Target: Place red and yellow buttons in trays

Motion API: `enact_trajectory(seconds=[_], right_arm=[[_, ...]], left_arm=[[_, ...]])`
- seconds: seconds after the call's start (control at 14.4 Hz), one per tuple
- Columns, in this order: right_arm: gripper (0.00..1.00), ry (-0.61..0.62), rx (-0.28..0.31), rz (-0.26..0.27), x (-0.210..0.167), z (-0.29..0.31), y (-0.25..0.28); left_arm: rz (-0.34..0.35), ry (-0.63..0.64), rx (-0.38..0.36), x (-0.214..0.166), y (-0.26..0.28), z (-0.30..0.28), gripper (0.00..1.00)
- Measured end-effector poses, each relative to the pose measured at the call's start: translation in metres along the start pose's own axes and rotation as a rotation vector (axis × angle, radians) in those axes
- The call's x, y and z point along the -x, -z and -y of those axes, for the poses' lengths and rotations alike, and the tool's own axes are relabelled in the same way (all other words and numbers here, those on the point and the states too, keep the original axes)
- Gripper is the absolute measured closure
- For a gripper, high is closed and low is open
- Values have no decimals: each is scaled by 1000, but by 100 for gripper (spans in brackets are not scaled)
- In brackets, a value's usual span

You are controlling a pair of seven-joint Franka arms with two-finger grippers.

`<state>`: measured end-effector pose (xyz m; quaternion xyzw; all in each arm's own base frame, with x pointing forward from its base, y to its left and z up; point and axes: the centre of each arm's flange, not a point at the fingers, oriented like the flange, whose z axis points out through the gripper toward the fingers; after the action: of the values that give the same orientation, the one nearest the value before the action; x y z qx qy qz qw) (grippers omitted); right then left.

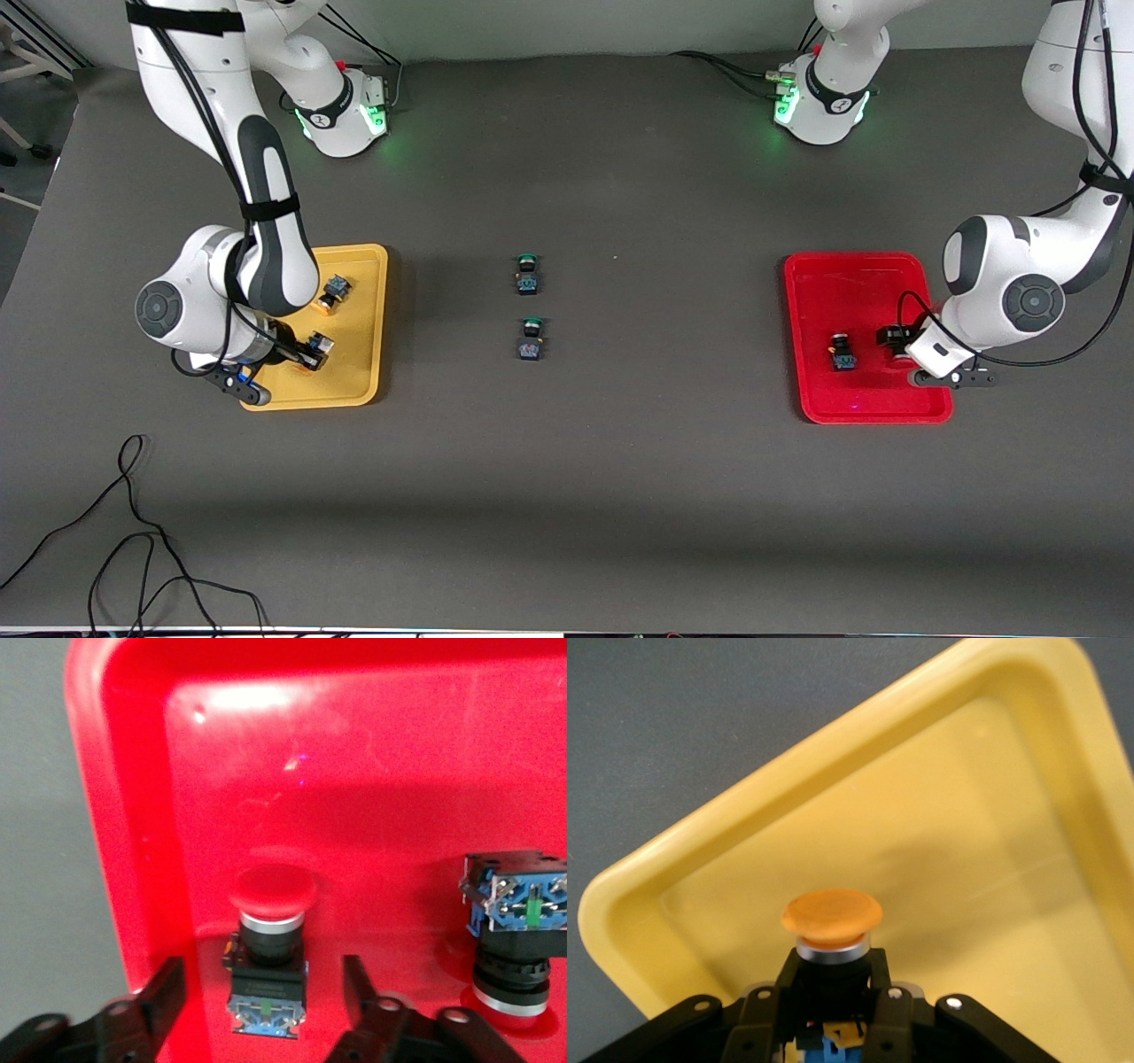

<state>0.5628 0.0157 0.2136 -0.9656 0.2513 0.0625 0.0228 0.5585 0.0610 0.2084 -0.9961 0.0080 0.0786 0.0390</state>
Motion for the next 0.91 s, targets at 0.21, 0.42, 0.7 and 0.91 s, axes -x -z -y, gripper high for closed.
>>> enact_trajectory(seconds=[0.21,0.42,0.7,0.91], right_arm=[[62,-3,-5,5,-1,-2,-7],[33,-3,-9,2,-2,0,-6],[0,4,-44,-11,-5,7,14],[0,25,-100,-16,-14,5,75]], left_arm=[[42,14,-35,-11,56,11,0],[35,8,21,-13,147,14,0],[73,-42,61,29,273,28,0],[52,-54,83,57,335,27,0]])
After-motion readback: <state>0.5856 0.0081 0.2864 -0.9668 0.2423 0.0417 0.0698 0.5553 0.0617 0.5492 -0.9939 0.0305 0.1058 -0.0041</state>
